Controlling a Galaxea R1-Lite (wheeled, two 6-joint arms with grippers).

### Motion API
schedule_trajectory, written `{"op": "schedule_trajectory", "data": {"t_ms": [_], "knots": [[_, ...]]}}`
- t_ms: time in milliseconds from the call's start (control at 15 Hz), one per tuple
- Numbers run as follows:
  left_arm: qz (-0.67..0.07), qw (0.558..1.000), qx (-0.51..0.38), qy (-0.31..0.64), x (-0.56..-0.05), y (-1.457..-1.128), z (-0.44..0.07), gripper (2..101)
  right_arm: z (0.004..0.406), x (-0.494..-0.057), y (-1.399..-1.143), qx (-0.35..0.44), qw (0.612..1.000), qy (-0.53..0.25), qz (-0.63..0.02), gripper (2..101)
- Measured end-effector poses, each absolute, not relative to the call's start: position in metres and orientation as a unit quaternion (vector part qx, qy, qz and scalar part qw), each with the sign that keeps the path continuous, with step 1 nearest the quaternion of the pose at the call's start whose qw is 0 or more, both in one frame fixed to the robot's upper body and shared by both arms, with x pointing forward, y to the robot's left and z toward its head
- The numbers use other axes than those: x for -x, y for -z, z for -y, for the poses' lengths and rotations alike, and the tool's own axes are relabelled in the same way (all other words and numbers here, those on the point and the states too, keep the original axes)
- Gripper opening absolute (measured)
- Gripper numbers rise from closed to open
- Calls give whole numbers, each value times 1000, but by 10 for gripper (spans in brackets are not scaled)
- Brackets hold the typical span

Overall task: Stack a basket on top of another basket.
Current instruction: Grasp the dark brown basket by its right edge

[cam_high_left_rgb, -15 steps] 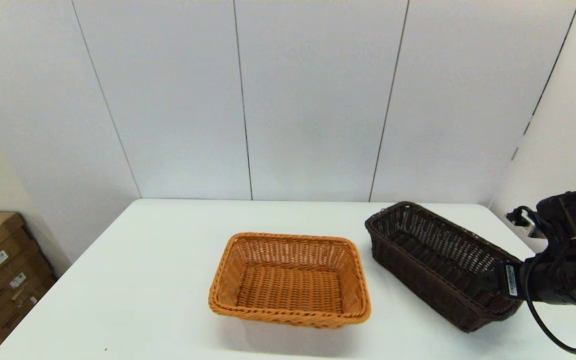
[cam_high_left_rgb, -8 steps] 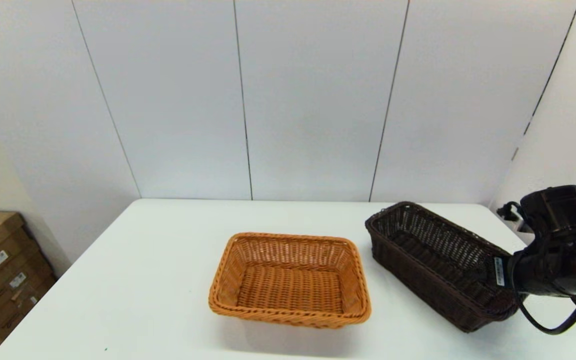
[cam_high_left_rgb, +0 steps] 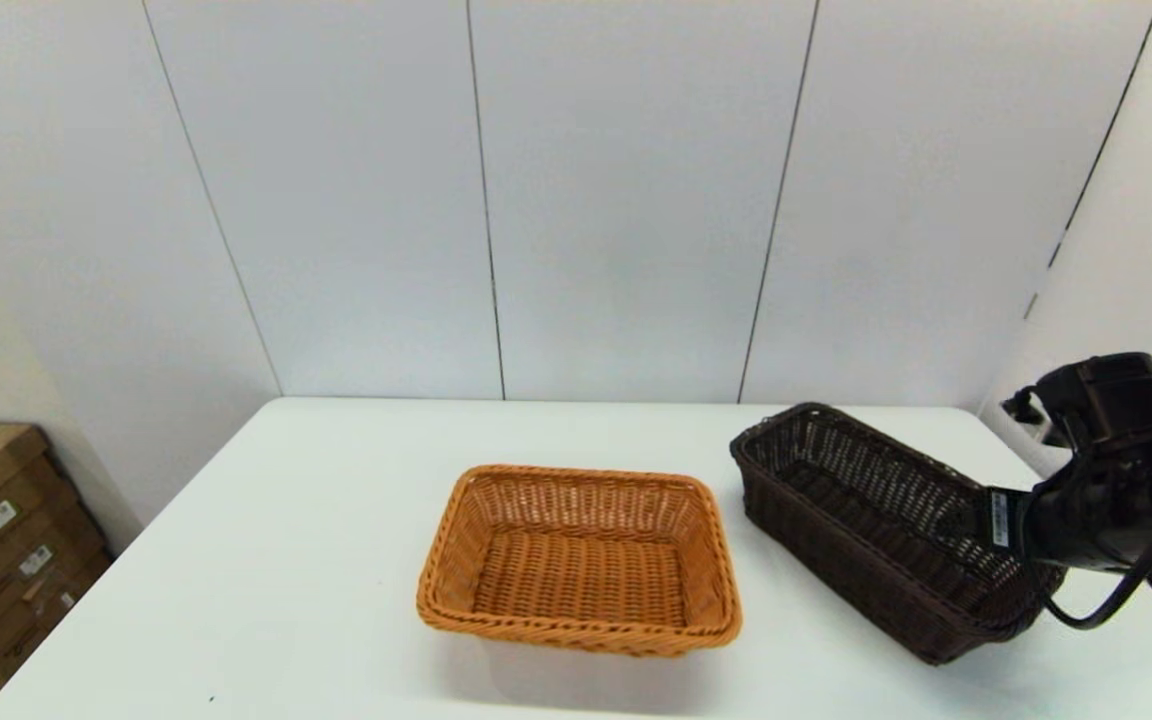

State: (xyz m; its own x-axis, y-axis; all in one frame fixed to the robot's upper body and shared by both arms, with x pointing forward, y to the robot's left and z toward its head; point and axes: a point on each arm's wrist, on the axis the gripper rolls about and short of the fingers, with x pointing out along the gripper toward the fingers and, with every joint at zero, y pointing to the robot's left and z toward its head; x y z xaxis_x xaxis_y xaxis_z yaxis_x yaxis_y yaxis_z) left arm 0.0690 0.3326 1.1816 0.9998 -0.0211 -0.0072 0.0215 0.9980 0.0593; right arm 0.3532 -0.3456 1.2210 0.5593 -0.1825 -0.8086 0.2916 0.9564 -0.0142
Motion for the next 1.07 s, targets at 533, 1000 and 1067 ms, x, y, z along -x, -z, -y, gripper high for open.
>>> {"op": "schedule_trajectory", "data": {"t_ms": [533,1000,1067], "knots": [[-3,999,-30,11,-69,-1182,-333,978,358,-335,-1243,-70,869,193,-450,974],[-4,999,-30,11,-69,-1182,-333,978,361,-327,-1237,-146,833,255,-468,973],[-4,999,-30,11,-69,-1182,-333,978,361,-328,-1234,-152,830,259,-470,974]]}}
